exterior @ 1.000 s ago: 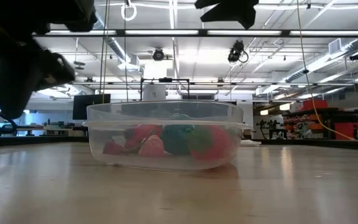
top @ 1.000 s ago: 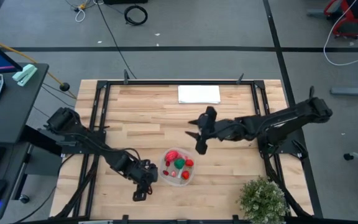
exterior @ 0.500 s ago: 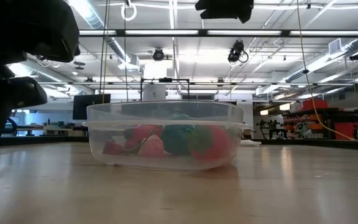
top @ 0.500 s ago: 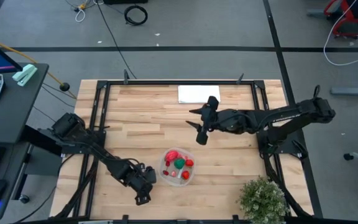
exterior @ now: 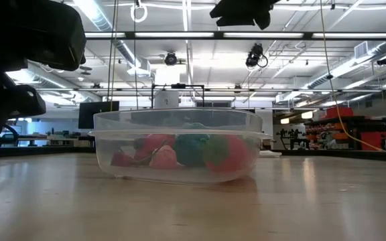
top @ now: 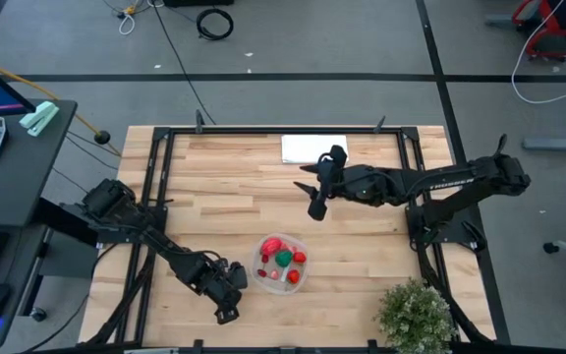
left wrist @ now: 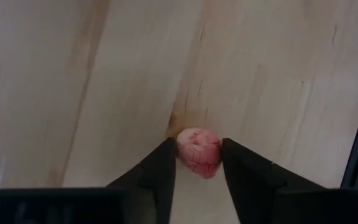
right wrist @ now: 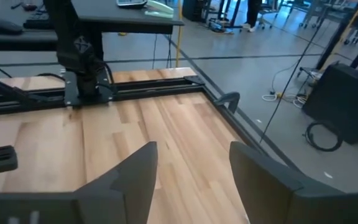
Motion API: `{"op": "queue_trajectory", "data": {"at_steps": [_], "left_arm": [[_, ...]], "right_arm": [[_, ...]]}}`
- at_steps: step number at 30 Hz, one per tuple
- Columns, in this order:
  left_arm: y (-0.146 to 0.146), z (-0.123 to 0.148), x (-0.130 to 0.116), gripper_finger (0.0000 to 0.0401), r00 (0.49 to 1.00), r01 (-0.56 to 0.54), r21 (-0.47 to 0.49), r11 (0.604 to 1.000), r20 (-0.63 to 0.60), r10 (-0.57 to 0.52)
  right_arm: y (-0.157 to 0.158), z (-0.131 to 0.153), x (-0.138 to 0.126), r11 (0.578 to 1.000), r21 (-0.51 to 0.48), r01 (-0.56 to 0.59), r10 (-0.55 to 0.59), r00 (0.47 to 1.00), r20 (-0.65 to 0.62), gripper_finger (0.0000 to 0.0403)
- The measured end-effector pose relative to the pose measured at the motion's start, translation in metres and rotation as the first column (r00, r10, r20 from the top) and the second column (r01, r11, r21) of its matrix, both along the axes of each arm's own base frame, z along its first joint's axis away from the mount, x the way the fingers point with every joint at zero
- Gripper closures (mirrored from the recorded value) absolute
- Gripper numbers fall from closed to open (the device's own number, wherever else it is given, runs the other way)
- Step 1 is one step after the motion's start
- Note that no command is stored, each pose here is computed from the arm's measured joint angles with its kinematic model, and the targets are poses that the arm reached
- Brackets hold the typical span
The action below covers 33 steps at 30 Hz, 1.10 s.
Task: Pick and placing Produce into tupperware
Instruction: Put the pink peach into the transparent bin
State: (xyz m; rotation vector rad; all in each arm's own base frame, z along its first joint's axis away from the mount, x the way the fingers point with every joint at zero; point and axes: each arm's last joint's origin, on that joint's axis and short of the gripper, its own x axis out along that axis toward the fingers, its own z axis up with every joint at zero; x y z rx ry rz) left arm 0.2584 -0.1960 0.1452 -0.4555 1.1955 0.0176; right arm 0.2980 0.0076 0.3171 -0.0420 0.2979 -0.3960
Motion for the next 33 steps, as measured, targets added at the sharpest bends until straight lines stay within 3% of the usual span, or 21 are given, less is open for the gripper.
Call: {"op": "queue_trajectory", "data": {"at_steps": [10,17,22,25,30,33], "left_arm": [[0.000,0.001,0.000,0.0386,1.000,0.008,-0.005,1.000,-0.001,-0.008],[0.000,0.003,-0.001,0.0378,0.999,0.053,0.011,0.999,0.011,-0.053],[0.002,0.031,0.005,0.0389,0.994,0.065,-0.014,0.998,0.084,-0.064],[0.005,0.059,0.010,0.0389,0.982,0.105,0.072,0.992,0.153,-0.115],[0.023,0.091,0.025,0.0375,0.962,0.053,0.369,0.928,0.230,-0.146],[0.034,0.092,0.038,0.0368,0.947,0.043,0.385,0.922,0.277,-0.160]], "right_arm": [[0.004,-0.005,0.000,0.988,0.105,-0.116,0.119,0.993,-0.027,0.0194],[0.010,-0.022,-0.008,0.930,0.296,-0.217,0.276,0.946,-0.173,0.0194],[0.016,-0.027,-0.011,0.920,0.330,-0.210,0.289,0.933,-0.214,0.0195],[0.019,-0.026,-0.011,0.918,0.330,-0.220,0.300,0.930,-0.213,0.0195],[0.021,-0.026,-0.011,0.916,0.329,-0.229,0.306,0.929,-0.208,0.0195],[0.021,-0.026,-0.011,0.917,0.328,-0.228,0.305,0.929,-0.208,0.0196]]}}
